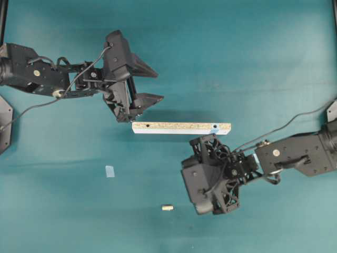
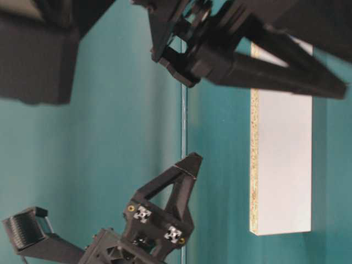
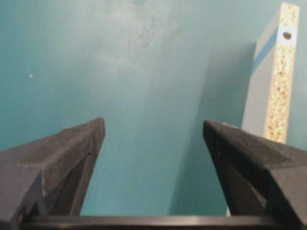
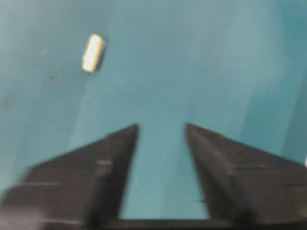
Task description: Insert the rod into the hole on the wooden board.
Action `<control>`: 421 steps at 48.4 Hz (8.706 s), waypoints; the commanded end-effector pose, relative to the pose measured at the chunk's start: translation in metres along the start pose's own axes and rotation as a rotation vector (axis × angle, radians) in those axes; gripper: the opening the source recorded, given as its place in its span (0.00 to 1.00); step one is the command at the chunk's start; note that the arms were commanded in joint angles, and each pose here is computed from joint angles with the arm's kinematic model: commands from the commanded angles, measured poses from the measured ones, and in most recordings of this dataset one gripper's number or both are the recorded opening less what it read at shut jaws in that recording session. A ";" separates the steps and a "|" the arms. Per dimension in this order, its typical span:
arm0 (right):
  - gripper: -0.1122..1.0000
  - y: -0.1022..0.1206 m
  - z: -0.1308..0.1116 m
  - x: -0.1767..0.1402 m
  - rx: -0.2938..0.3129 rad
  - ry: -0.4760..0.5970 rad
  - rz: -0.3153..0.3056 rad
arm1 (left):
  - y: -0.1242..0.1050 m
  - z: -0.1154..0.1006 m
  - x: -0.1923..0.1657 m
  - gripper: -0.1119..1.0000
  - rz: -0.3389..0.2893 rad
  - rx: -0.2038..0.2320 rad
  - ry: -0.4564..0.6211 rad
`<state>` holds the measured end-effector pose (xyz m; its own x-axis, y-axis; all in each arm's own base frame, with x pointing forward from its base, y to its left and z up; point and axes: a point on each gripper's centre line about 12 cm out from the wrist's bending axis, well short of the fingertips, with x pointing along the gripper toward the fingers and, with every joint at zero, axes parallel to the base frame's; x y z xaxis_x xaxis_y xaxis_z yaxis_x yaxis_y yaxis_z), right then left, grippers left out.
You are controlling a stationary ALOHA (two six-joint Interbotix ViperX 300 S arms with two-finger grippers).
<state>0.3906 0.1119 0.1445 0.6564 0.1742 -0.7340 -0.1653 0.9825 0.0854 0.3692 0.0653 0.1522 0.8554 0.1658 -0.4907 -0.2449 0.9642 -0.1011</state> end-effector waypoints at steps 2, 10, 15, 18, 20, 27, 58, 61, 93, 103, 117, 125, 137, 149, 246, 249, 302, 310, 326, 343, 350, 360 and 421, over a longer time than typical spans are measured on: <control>0.81 0.005 0.020 -0.013 0.030 0.008 -0.006 | -0.004 0.019 -0.008 0.96 -0.011 0.006 -0.051; 0.83 0.008 0.030 -0.016 0.074 0.069 -0.026 | -0.009 0.022 -0.014 0.96 -0.025 0.014 -0.047; 0.83 0.009 0.037 -0.015 0.094 0.098 -0.038 | -0.015 0.020 -0.016 0.96 -0.037 0.020 -0.033; 0.83 0.010 0.041 -0.013 0.104 0.116 -0.045 | -0.018 0.018 -0.016 0.96 -0.043 0.024 -0.021; 0.82 0.011 0.045 -0.011 0.111 0.123 -0.048 | -0.019 0.017 -0.016 0.96 -0.046 0.025 -0.016; 0.82 0.014 0.059 -0.001 0.150 0.141 -0.059 | -0.019 0.015 -0.016 0.96 -0.046 0.025 -0.004; 0.82 0.045 0.093 0.043 0.209 0.246 -0.088 | -0.036 0.006 -0.020 0.96 -0.086 0.051 0.047; 0.82 0.046 0.093 0.043 0.211 0.246 -0.088 | -0.044 0.005 -0.022 0.96 -0.105 0.062 0.046; 0.82 0.049 0.096 0.054 0.210 0.246 -0.086 | -0.059 -0.017 -0.020 0.96 -0.140 0.084 0.102; 0.82 0.051 0.097 0.064 0.208 0.245 -0.085 | -0.057 -0.027 -0.023 0.96 -0.136 0.086 0.127; 0.82 0.054 0.089 0.069 0.200 0.285 -0.094 | -0.053 -0.042 -0.026 0.96 -0.129 0.091 0.160; 0.82 0.052 0.084 0.068 0.197 0.324 -0.112 | -0.052 -0.042 -0.026 0.96 -0.128 0.090 0.149; 0.82 0.052 0.081 0.069 0.193 0.335 -0.116 | -0.051 -0.043 -0.026 0.96 -0.126 0.089 0.150; 0.82 0.052 0.078 0.075 0.192 0.340 -0.116 | -0.051 -0.042 -0.026 0.96 -0.126 0.084 0.148; 0.43 0.049 0.062 0.090 0.186 0.372 -0.127 | -0.052 -0.040 -0.026 0.96 -0.128 0.082 0.144; 0.43 0.049 0.062 0.090 0.186 0.373 -0.128 | -0.053 -0.040 -0.026 0.96 -0.130 0.082 0.144; 0.23 0.040 0.053 0.090 0.150 0.397 -0.166 | -0.053 -0.039 -0.026 0.96 -0.131 0.078 0.141; 0.20 0.038 0.057 0.083 0.136 0.400 -0.182 | -0.053 -0.039 -0.026 0.96 -0.131 0.080 0.141; 0.20 0.028 0.092 0.036 0.099 0.316 -0.221 | -0.053 -0.039 -0.026 0.96 -0.131 0.080 0.141; 0.20 0.020 0.132 0.002 0.144 0.120 -0.165 | -0.053 -0.039 -0.026 0.96 -0.131 0.080 0.141; 0.20 0.014 0.149 -0.006 0.157 0.017 -0.135 | -0.053 -0.039 -0.026 0.96 -0.131 0.079 0.141; 0.20 0.009 0.169 -0.015 0.165 -0.171 -0.067 | -0.053 -0.039 -0.026 0.96 -0.131 0.080 0.141; 0.20 -0.041 0.156 -0.081 0.191 -0.446 -0.037 | -0.054 -0.039 -0.025 0.81 -0.131 0.089 0.142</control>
<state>0.4646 0.0687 0.2837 0.8945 0.1019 -0.4354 -0.0077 0.9770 0.2130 0.3373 0.0025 0.1266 0.7813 0.0150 -0.6239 -0.0969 0.9905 -0.0977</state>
